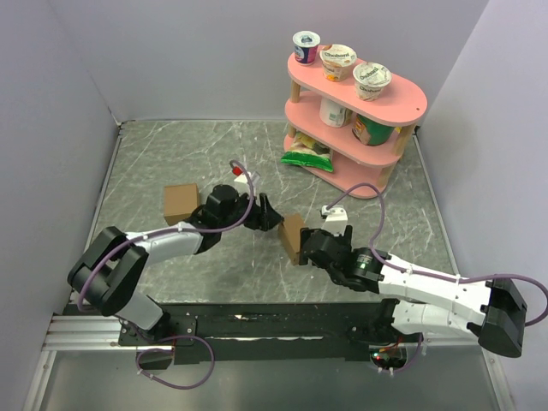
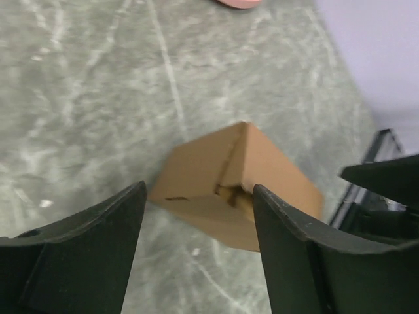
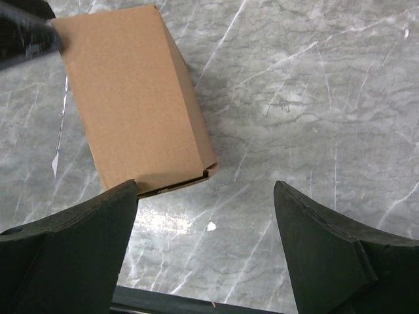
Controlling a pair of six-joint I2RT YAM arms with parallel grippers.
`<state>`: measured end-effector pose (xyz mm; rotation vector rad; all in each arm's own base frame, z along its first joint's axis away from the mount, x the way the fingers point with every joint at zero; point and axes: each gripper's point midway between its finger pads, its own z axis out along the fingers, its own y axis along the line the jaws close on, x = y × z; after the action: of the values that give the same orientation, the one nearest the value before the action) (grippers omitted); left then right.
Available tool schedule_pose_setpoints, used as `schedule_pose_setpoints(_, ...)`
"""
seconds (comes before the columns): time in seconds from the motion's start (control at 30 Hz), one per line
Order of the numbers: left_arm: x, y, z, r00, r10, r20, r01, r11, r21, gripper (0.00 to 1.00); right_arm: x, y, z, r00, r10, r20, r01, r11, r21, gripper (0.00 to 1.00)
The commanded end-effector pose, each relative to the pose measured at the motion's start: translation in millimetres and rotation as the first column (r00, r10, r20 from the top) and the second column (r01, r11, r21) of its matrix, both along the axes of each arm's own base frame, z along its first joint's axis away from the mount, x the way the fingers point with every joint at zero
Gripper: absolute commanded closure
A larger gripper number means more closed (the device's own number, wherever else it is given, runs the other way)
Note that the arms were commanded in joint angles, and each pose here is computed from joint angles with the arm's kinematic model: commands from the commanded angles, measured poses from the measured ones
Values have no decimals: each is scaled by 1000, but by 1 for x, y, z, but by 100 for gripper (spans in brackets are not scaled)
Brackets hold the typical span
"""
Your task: Fold the paper box
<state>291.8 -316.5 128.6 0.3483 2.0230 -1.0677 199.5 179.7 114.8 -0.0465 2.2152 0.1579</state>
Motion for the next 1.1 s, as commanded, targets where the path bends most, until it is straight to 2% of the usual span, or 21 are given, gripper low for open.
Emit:
schedule_pose_setpoints(0.0, 22, 1, 6, 998, 10, 62, -15, 997, 78, 30, -14, -23, -20, 998, 18, -68, -25, 993, -114, 10)
schedule_pose_setpoints(0.23, 25, -14, 20, 998, -34, 55, 35, 999, -20, 34, -14, -25, -21, 998, 12, -66, -19, 994, -112, 10)
schedule_pose_setpoints(0.33, 23, -19, 9, 998, -62, 17, 62, 998, -18, 38, -14, -24, -21, 998, 13, -66, -21, 993, -114, 10)
schedule_pose_setpoints(0.6, 7, -21, -6, 995, -101, -25, 99, 993, -70, 41, -14, -24, -22, 998, 12, -68, -19, 993, -114, 10)
schedule_pose_setpoints(0.77, 24, -7, 2, 1000, -9, 8, 9, 999, -44, 34, -13, -23, -23, 997, 14, -70, -22, 993, -119, 10)
schedule_pose_setpoints(0.9, 28, -8, 31, 999, -14, 48, 17, 997, -80, 27, -14, -22, -25, 997, 17, -76, -27, 992, -121, 10)
schedule_pose_setpoints(1.07, 18, -13, 37, 998, -44, 33, 49, 986, -157, 21, -12, -19, -22, 997, 23, -73, -31, 993, -116, 10)
